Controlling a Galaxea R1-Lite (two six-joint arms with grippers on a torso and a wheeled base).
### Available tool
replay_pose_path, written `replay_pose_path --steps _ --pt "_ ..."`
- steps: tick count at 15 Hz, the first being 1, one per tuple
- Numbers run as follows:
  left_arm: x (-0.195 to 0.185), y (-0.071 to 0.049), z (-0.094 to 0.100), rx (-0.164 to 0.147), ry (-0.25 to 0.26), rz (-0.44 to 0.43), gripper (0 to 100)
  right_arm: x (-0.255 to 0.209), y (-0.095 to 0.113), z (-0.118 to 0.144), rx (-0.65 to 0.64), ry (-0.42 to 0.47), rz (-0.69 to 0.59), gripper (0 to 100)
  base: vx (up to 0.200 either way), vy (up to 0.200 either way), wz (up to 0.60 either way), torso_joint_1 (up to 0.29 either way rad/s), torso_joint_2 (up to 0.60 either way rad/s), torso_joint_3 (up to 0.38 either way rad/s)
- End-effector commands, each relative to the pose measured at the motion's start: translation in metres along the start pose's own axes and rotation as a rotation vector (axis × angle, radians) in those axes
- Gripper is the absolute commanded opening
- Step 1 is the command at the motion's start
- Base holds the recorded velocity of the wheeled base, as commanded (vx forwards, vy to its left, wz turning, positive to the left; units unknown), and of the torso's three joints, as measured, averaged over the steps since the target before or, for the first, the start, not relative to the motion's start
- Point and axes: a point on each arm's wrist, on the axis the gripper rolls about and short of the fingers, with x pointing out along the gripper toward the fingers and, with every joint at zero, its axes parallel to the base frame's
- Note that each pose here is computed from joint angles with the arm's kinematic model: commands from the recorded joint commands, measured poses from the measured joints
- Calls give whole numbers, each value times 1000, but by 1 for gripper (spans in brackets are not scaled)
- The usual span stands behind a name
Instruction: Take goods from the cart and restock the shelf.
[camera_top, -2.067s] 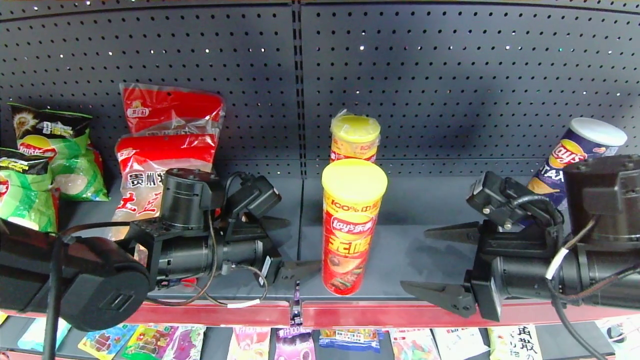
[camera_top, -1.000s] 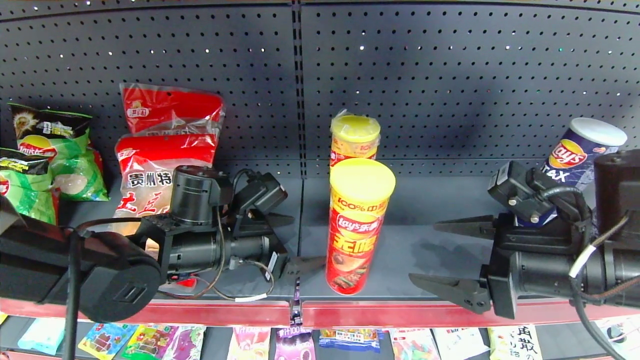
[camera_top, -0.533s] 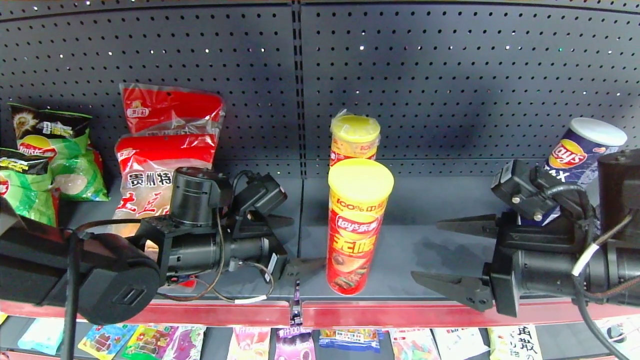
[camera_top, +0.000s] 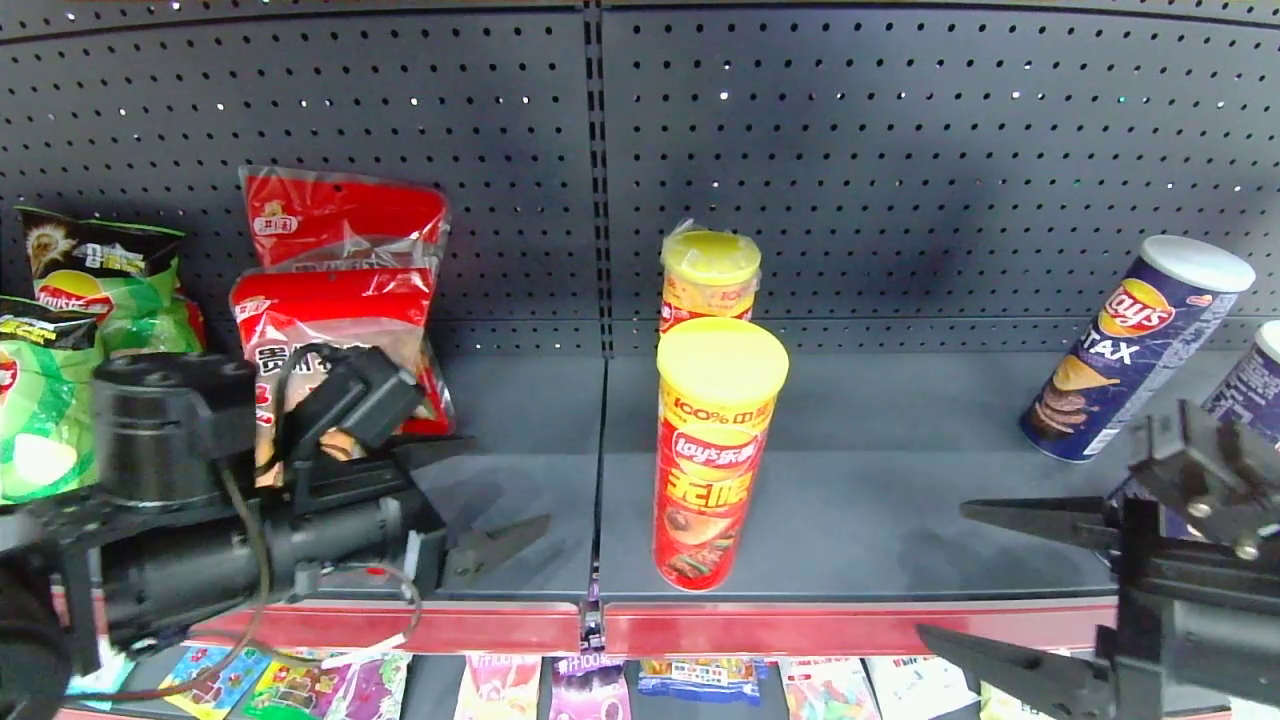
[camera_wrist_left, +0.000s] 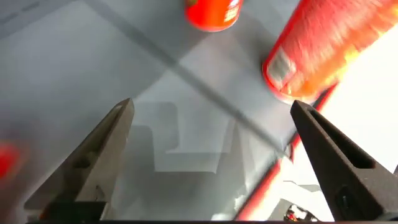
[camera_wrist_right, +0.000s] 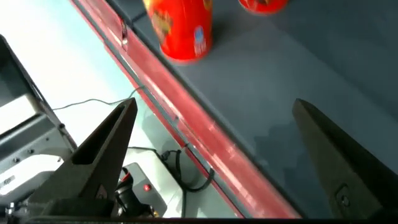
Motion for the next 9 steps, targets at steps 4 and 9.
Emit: replay_pose_path --steps 4,9 --pt "-137 -41 -49 -144 -43 424 100 -114 32 -47 114 -95 -332 100 0 0 0 0 0 0" --pt "-213 -85 -109 -180 33 667 100 -146 70 -85 176 -138 -558 100 0 0 0 0 0 0"
